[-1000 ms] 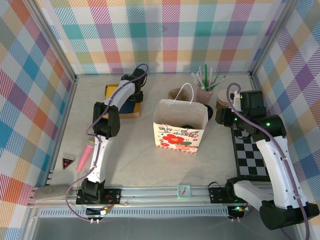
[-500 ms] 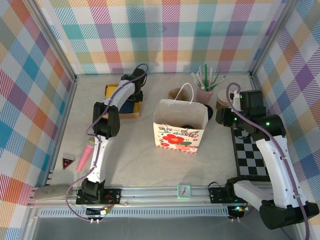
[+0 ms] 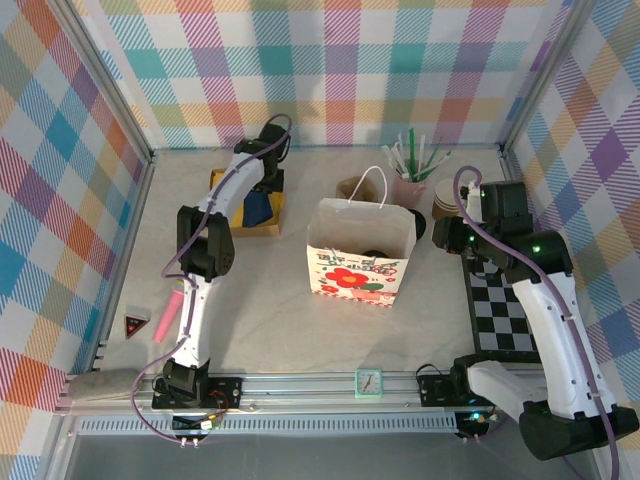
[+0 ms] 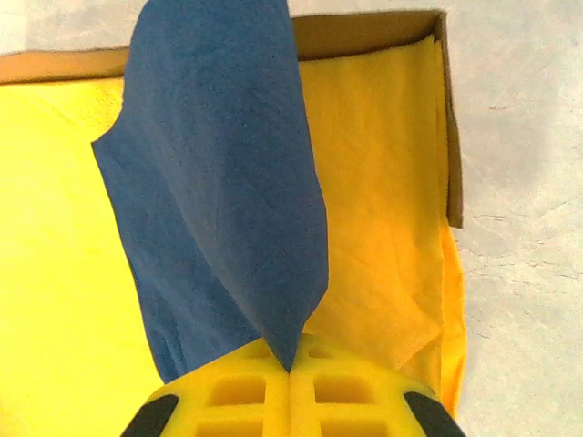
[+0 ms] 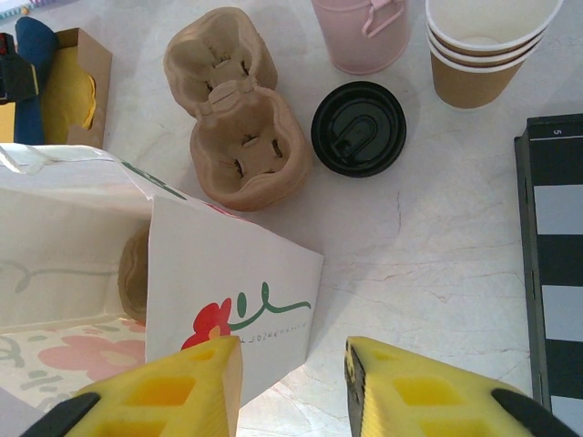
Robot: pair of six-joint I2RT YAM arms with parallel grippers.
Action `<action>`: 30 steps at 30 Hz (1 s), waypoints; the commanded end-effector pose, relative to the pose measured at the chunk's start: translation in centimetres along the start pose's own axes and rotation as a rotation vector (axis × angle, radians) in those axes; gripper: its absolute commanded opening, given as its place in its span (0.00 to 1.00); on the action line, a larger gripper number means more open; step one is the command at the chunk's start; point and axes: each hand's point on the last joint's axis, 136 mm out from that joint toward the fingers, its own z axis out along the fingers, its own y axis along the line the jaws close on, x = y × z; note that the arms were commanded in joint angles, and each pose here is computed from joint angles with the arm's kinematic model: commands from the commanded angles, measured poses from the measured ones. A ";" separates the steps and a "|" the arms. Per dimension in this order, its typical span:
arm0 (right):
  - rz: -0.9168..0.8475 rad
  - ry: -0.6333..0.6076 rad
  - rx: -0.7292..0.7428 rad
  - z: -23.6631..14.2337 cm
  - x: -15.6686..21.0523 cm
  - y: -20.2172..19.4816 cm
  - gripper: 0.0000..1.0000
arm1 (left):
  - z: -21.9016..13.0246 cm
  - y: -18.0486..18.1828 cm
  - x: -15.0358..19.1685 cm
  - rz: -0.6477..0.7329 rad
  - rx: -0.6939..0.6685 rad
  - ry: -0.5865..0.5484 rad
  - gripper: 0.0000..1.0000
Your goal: Pack the takeout coffee
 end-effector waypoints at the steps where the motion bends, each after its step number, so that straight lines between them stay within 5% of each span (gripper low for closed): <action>1: 0.002 -0.023 -0.024 -0.4 -0.1 0.3 0.36 | -3.8 0.4 -1.1 -0.001 0.025 -0.048 0.00; 11: -0.002 -0.038 -0.019 -0.9 -0.1 0.2 0.35 | -9.4 0.6 -3.0 -0.048 0.122 -0.153 0.00; 30: 0.001 -0.065 -0.048 -1.5 -0.2 0.7 0.34 | -28.9 -0.9 -5.4 -0.069 0.521 -0.559 0.00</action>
